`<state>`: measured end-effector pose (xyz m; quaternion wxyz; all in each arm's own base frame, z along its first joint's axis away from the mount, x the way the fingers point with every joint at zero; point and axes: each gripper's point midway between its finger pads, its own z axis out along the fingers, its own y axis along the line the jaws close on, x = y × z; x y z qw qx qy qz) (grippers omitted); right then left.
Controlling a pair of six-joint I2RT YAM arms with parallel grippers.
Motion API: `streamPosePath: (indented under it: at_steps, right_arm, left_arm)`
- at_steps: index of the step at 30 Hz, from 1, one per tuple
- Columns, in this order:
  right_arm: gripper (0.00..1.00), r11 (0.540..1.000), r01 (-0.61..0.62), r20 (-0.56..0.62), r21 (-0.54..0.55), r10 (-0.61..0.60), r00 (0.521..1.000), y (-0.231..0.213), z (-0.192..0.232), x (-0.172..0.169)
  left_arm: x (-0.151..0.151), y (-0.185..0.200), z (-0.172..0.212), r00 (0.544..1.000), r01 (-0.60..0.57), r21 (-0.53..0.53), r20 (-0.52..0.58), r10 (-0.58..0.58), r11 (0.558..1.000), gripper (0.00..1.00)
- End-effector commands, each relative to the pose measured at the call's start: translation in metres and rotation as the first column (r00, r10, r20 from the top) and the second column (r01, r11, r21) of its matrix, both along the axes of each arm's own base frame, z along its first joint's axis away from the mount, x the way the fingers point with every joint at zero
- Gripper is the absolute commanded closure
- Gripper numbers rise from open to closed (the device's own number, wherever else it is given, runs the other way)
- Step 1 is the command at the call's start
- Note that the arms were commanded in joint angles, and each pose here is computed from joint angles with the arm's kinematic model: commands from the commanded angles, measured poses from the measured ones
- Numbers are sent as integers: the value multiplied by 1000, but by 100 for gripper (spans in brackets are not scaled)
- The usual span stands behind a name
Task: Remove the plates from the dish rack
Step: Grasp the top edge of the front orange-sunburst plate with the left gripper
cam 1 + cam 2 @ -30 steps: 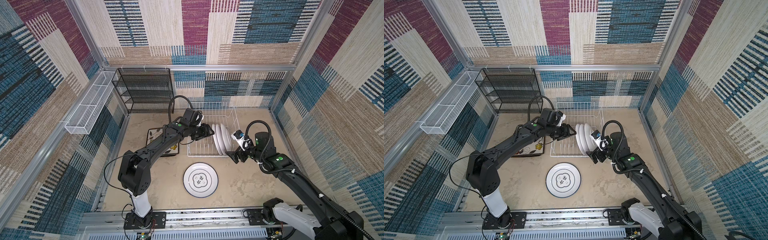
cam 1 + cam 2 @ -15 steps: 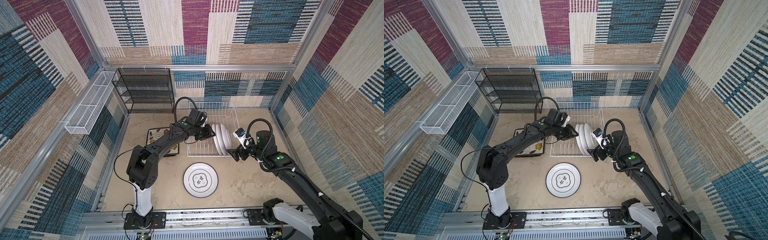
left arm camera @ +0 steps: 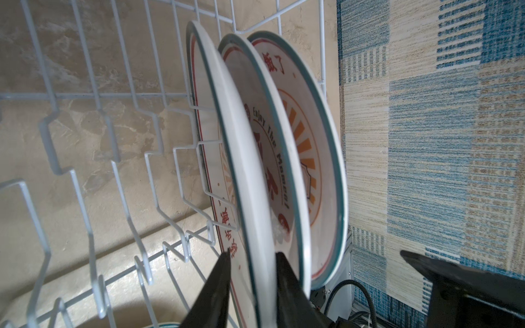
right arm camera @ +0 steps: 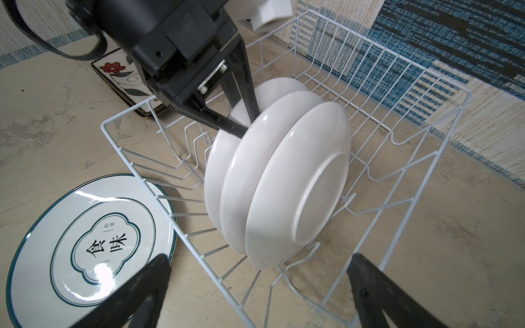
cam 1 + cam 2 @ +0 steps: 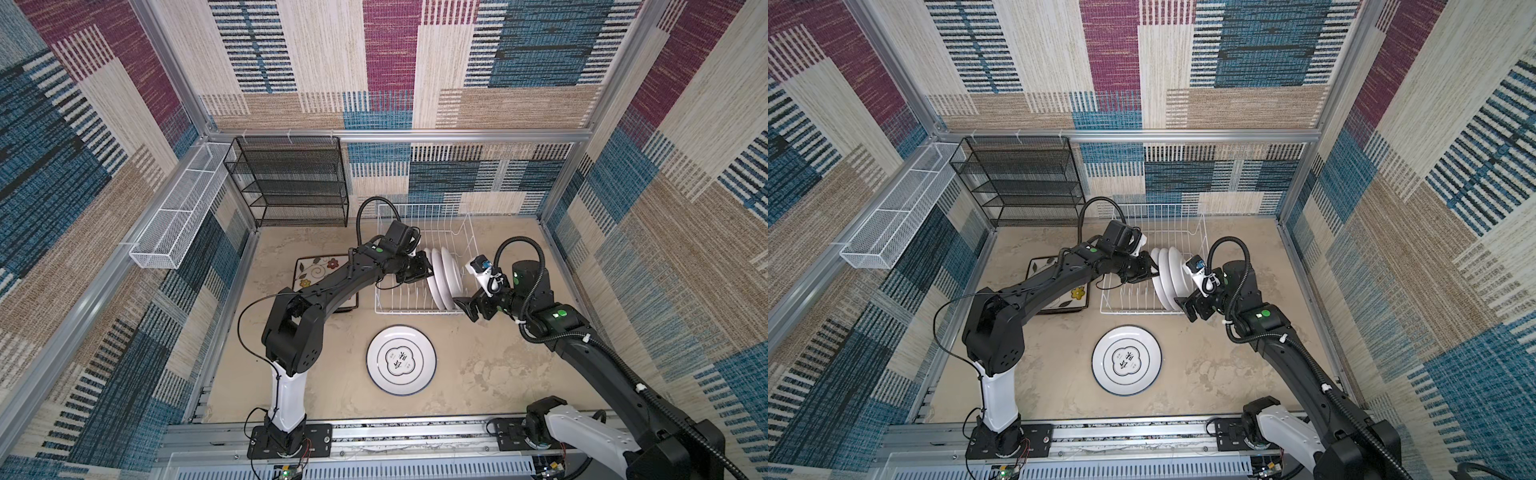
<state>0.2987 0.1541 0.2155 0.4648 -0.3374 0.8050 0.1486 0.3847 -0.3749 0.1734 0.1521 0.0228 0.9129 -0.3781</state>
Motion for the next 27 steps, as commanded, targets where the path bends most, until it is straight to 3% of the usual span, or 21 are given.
streamPosePath:
  at_steps: [1,20,27]
  right_arm:
    - [0,1000,13,55,8,-13,998,-1,11,7]
    - [0,999,53,88,-10,-52,995,-7,21,13]
    - [0,998,60,88,1,-59,994,-7,24,15]
  left_arm:
    - [2,3,-8,998,-58,15,-25,58,998,71]
    - [-7,-11,-11,994,-66,-76,-91,59,995,100]
    - [-11,-11,-7,995,-56,-80,-90,49,995,100]
